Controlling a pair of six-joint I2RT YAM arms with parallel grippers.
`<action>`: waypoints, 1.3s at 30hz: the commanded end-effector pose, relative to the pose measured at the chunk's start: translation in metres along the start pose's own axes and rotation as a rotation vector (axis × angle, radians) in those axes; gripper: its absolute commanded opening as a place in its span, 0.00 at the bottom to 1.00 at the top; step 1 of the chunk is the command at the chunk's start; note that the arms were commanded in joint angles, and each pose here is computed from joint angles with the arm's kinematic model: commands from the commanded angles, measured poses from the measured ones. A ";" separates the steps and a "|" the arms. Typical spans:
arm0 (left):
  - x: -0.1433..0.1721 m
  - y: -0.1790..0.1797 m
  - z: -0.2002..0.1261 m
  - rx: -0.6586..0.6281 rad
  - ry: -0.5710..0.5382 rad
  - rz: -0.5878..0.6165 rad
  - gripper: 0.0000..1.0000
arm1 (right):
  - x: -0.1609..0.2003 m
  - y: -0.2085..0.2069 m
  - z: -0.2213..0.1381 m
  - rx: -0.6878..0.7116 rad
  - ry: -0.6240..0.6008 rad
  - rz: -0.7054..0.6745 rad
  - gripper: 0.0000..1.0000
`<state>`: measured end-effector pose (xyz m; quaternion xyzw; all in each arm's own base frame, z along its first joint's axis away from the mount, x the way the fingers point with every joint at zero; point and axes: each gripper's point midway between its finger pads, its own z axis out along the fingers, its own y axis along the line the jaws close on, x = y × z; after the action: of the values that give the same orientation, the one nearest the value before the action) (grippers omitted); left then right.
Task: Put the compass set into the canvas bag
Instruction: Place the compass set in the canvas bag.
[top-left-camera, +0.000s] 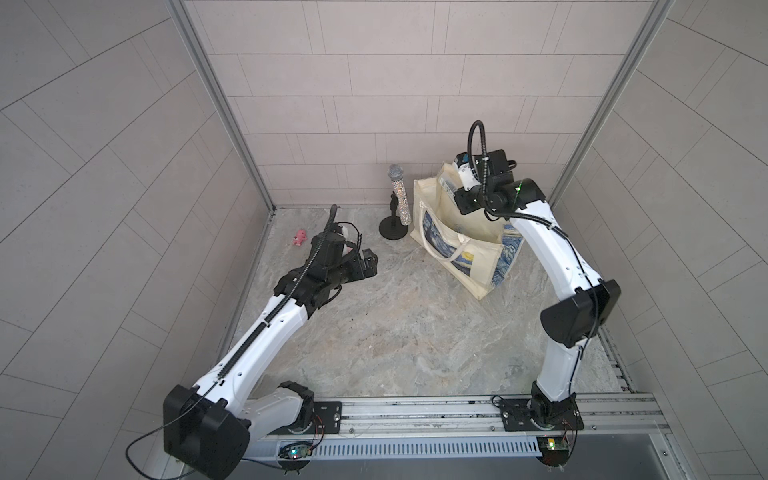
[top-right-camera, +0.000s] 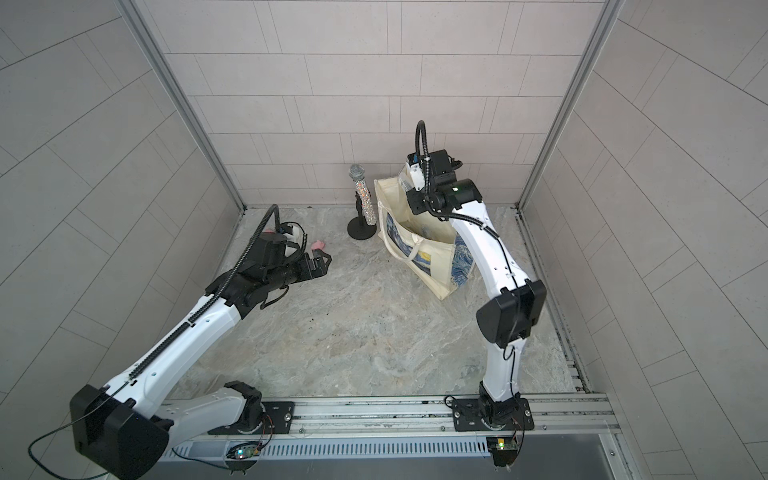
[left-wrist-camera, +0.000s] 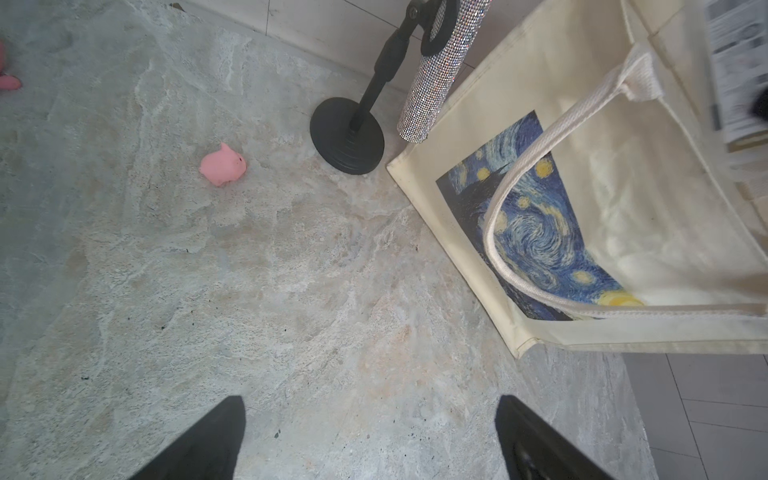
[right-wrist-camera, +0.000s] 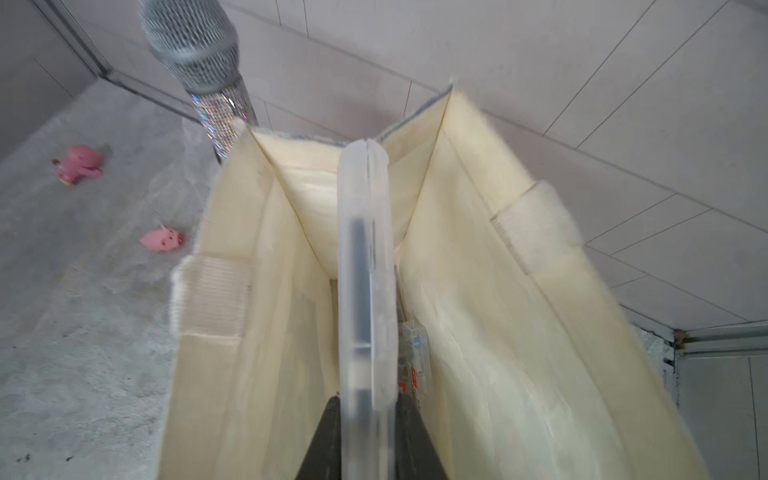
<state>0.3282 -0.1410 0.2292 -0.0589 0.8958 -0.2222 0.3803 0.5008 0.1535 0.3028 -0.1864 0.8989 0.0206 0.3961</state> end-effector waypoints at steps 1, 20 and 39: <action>0.002 0.010 -0.001 -0.020 0.004 0.017 1.00 | 0.032 -0.011 0.010 0.065 0.162 -0.072 0.00; 0.001 0.030 0.007 -0.024 -0.006 -0.064 1.00 | 0.105 -0.018 0.095 0.094 0.425 -0.052 0.14; -0.005 0.043 0.013 -0.016 -0.033 -0.108 1.00 | 0.024 -0.043 -0.011 0.191 0.154 0.001 0.61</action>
<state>0.3399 -0.1063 0.2039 -0.1125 0.8922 -0.2265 0.3742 0.5115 0.1178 0.2134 -0.1711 0.9474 -0.0720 0.2606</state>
